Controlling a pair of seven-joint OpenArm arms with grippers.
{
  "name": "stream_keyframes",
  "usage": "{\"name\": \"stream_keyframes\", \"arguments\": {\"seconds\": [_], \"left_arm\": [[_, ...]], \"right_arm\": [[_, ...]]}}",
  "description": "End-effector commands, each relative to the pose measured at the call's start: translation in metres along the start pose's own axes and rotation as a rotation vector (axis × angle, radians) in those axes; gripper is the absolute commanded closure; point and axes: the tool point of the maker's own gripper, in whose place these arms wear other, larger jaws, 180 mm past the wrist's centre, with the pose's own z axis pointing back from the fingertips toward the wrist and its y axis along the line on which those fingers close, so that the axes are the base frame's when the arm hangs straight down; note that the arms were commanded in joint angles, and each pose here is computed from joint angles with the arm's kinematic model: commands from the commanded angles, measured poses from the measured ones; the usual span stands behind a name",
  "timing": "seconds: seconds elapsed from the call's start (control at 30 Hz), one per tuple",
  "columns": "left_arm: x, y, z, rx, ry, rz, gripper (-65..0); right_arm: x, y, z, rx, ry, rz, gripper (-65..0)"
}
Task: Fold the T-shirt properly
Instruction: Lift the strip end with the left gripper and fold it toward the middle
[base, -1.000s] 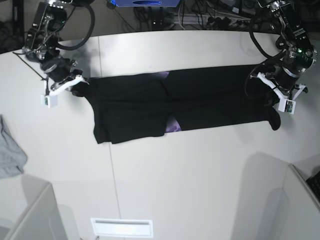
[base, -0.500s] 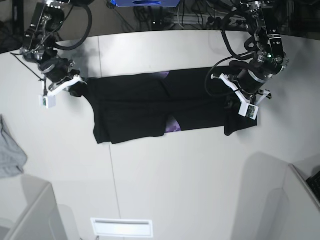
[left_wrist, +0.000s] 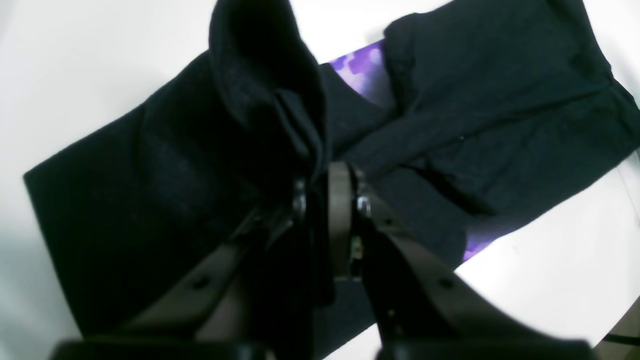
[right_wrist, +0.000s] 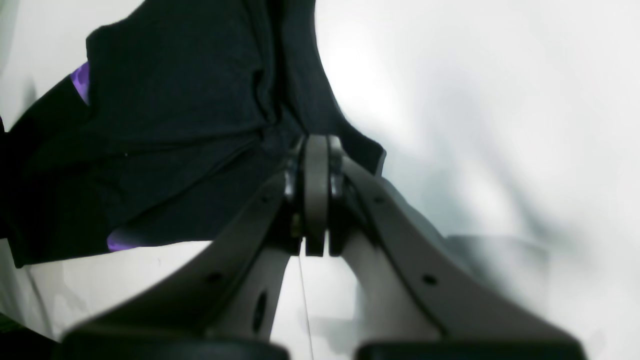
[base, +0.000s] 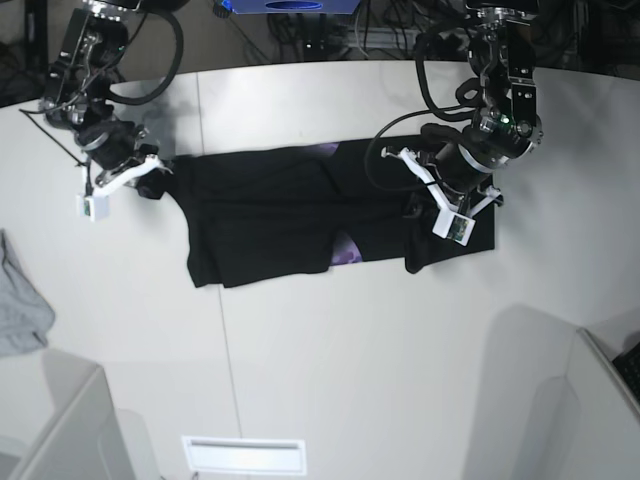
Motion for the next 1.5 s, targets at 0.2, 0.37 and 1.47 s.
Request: {"name": "stream_keyframes", "arguments": {"seconds": [0.2, 0.37, 1.47], "left_arm": [[0.015, -0.004, 0.001, -0.012, -0.049, -0.007, 0.0], [0.014, -0.004, 0.001, -0.012, -0.046, -0.005, 0.0], [0.012, -0.015, -0.003, -0.041, -0.036, -0.027, 0.0]], "right_arm": [[0.016, 0.004, 0.001, 0.018, -0.045, 0.011, 0.0], [0.012, 0.0, -0.004, 0.015, -0.03, -0.005, 0.0], [0.011, 0.0, -0.004, 0.015, -0.028, -0.006, 0.0]]}}
